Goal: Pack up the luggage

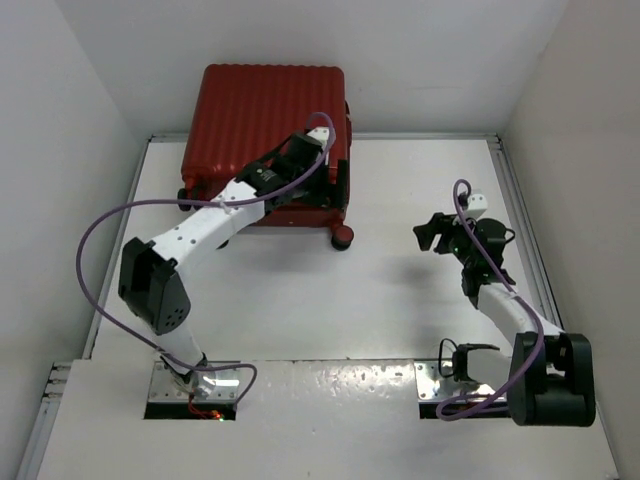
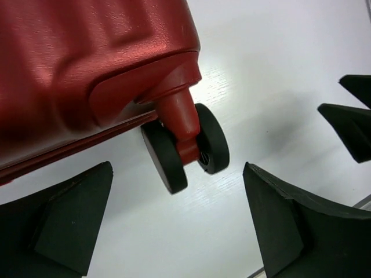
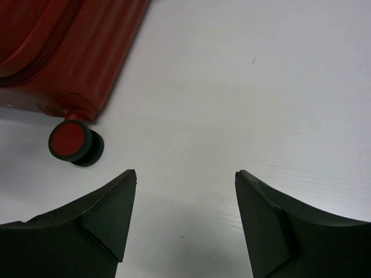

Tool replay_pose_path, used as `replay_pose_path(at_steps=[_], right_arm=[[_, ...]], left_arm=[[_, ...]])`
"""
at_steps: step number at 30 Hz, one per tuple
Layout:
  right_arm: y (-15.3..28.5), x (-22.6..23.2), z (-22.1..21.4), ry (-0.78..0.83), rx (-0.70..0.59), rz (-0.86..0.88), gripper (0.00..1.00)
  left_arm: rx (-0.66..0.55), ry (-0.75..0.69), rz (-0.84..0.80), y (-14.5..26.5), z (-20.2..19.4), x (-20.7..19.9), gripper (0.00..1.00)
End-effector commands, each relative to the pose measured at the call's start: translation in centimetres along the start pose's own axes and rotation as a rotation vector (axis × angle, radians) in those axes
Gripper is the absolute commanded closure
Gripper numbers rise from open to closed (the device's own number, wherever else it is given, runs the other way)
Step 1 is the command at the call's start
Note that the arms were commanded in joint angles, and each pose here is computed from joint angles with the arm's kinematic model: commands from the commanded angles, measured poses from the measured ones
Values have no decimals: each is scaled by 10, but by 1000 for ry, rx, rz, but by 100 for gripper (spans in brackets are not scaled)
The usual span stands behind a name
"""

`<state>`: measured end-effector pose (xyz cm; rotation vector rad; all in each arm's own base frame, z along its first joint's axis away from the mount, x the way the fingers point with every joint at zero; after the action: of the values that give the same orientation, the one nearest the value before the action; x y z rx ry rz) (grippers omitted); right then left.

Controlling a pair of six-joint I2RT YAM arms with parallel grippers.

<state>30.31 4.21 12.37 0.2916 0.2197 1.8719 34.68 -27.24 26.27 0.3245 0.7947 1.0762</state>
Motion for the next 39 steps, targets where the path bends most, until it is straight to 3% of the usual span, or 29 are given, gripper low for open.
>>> replay_pose_path(at_steps=[1,15,18,20,25,26,29,30,33,39], right_arm=[[7,-4,-2,1,1,-3,31],[13,-16,-8,-25,-10,-34,31],[12,-18,-6,-25,-13,-35,31],[11,-19,-5,-29,-16,-38,31],[8,-17,-4,-34,-21,-21,31],[8,-17,-3,-31,-25,-18,31],[9,-14,-3,-15,-28,3,31],[9,-13,-3,-8,-29,10,31],[8,-4,-1,30,-51,55,31],[3,17,7,116,-108,162,32]], left_arm=[[-30,82,21,-3,11,-9,0],[-28,84,150,-68,7,-8,0],[-37,83,180,-72,4,-6,13],[-45,68,185,-76,-1,-13,27],[-58,40,189,-75,-1,-16,48],[-52,30,182,-75,-2,-16,58],[-29,-58,140,-66,-8,-20,74],[-17,-135,114,-56,-13,-22,86],[48,-334,62,-40,-35,-20,100],[56,-570,-33,35,-62,-8,100]])
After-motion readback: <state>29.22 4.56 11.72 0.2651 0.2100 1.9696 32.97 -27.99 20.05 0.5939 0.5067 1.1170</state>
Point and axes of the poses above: each gripper's point midway between its finger pads, its own y axis back along the fingers, its own x axis along the line the jaws close on, z = x × y, the point moved 4 cm from there along y, back along the fingers, and after that the axes turned 10 degrees about y, right-handed, at the moved point
